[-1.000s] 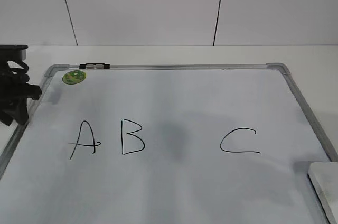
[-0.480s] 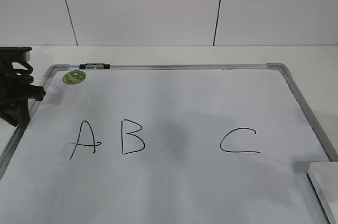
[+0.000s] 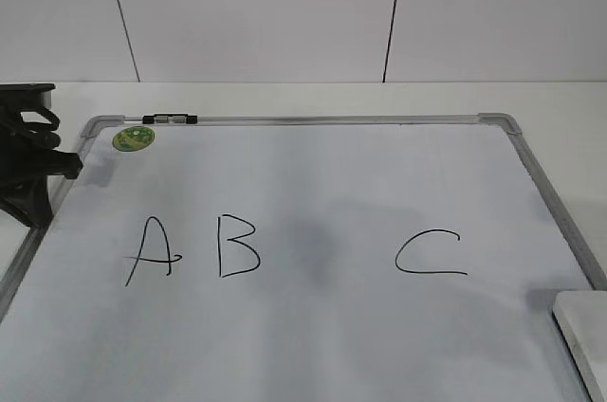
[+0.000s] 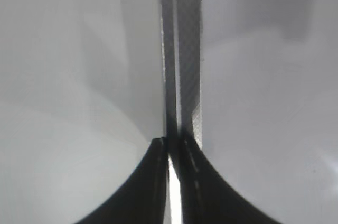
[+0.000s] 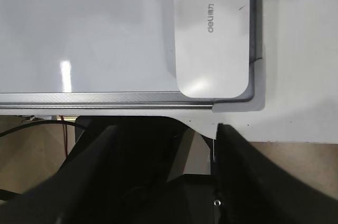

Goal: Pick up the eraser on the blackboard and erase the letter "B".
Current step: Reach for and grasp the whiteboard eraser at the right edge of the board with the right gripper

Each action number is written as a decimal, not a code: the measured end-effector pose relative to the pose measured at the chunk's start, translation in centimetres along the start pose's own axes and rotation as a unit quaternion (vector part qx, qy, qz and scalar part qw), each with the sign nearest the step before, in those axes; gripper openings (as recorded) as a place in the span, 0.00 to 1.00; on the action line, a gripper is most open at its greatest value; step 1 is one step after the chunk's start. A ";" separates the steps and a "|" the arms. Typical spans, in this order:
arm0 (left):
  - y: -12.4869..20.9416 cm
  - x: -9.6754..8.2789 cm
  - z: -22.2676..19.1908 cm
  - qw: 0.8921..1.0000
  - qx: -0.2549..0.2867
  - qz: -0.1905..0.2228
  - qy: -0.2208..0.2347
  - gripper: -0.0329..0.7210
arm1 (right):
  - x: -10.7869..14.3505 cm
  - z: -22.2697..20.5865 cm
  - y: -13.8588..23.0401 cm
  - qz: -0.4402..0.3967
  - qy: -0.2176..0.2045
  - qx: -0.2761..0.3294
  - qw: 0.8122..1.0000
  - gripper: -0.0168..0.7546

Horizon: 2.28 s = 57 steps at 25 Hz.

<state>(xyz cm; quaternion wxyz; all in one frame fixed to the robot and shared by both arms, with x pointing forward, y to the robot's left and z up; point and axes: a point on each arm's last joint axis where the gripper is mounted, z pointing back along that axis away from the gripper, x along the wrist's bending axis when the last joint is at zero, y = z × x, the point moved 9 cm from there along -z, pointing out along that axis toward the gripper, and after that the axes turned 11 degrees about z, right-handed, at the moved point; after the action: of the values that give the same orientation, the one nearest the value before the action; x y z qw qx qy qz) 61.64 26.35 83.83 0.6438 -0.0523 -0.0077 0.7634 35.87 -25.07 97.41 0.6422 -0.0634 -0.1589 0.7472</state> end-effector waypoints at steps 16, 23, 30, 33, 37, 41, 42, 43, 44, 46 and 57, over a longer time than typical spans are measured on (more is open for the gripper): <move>0.0 0.0 0.0 1.000 0.000 0.001 0.001 0.09 | -1.3 -4.6 -1.7 0.012 0.049 0.103 0.993 0.87; 0.0 0.0 0.0 1.000 0.000 0.001 0.001 0.09 | -2.4 -7.5 -2.6 0.030 0.081 0.151 0.985 0.85; 0.0 0.0 0.0 1.000 0.000 0.001 0.001 0.09 | -2.6 -7.6 -4.6 0.047 0.089 0.141 0.985 0.73; 0.0 0.0 0.0 1.000 0.000 0.001 0.001 0.09 | -2.4 -7.4 -5.6 0.054 0.087 0.127 0.987 0.72; 0.0 0.0 0.0 1.000 0.000 0.001 0.001 0.09 | -2.5 -7.4 -5.7 0.056 0.087 0.126 0.987 0.72; 0.0 0.0 0.0 1.000 0.000 0.001 0.001 0.09 | -3.2 -7.4 -5.8 0.044 0.092 0.125 0.987 0.71; 0.0 0.0 0.0 1.000 0.000 0.001 0.001 0.09 | -3.5 -7.3 -5.8 0.039 0.094 0.125 0.987 0.71; 0.0 0.0 0.0 1.000 0.000 0.001 0.001 0.09 | -3.8 -7.3 -5.8 0.034 0.095 0.125 0.987 0.70; 0.0 0.0 0.0 1.000 0.000 0.001 0.001 0.09 | -4.1 -7.3 -5.8 0.028 0.096 0.125 0.987 0.69; 0.0 0.0 0.0 1.000 0.000 0.001 0.001 0.09 | -4.5 -7.2 -5.8 0.022 0.094 0.126 0.987 0.64; 0.0 0.0 0.0 1.000 0.001 0.001 0.000 0.09 | -4.1 -7.3 -5.8 0.037 0.070 0.129 0.989 0.49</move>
<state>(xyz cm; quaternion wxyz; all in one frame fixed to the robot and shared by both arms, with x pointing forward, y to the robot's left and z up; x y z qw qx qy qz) 61.63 26.33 83.88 0.6432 -0.0519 -0.0064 0.7639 44.14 -27.21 91.94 0.6267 -0.0379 -0.0135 0.7782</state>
